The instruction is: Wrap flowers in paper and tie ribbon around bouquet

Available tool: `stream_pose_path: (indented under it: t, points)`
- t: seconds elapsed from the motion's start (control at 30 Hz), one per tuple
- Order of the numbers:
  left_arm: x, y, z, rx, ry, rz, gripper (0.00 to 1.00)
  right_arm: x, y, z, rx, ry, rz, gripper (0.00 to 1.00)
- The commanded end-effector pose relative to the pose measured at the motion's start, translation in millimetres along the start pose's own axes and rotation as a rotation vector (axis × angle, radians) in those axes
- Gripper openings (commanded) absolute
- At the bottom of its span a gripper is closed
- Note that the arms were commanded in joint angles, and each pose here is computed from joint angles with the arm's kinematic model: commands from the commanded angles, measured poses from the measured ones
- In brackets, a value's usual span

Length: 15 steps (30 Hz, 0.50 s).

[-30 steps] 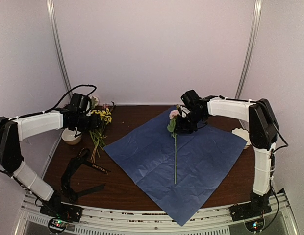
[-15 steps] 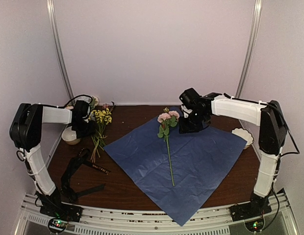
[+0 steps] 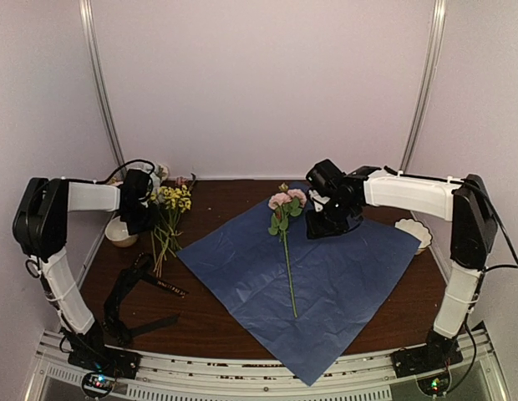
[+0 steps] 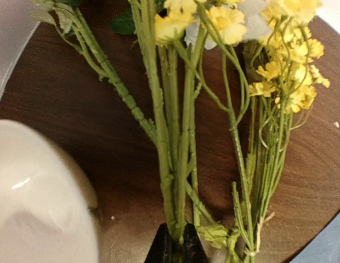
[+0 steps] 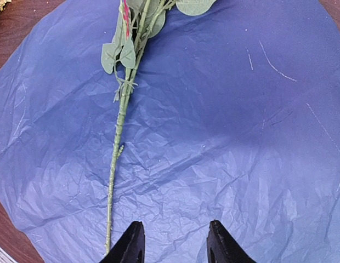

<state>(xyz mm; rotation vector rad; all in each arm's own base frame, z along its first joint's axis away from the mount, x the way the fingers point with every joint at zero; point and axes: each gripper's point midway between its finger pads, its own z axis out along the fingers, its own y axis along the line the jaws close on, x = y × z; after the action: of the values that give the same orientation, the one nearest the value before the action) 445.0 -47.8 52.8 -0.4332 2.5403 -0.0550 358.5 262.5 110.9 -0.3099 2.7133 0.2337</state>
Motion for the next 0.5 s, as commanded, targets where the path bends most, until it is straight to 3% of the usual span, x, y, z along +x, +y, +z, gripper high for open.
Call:
stream_pose_path:
  t: [0.0,0.13,0.3,0.47]
  points:
    - [-34.6,-0.3,-54.9,0.058,-0.203,-0.061,0.0,-8.4,3.2,-21.5,-0.013,-0.063,-0.003,0.4]
    - [-62.0,-13.5,-109.5,0.169,-0.371,-0.049,0.0,-14.2,10.9,-35.6,-0.05,-0.098,-0.013,0.4]
    - [-82.1,-45.5,-199.2,0.258,-0.647,0.117,0.0,-31.5,33.4,-66.7,-0.15,-0.198,-0.058,0.4]
    - [-77.1,-56.2,-213.2,0.317,-0.639,0.181,0.0,-42.6,47.8,-86.4,-0.207,-0.256,-0.081,0.41]
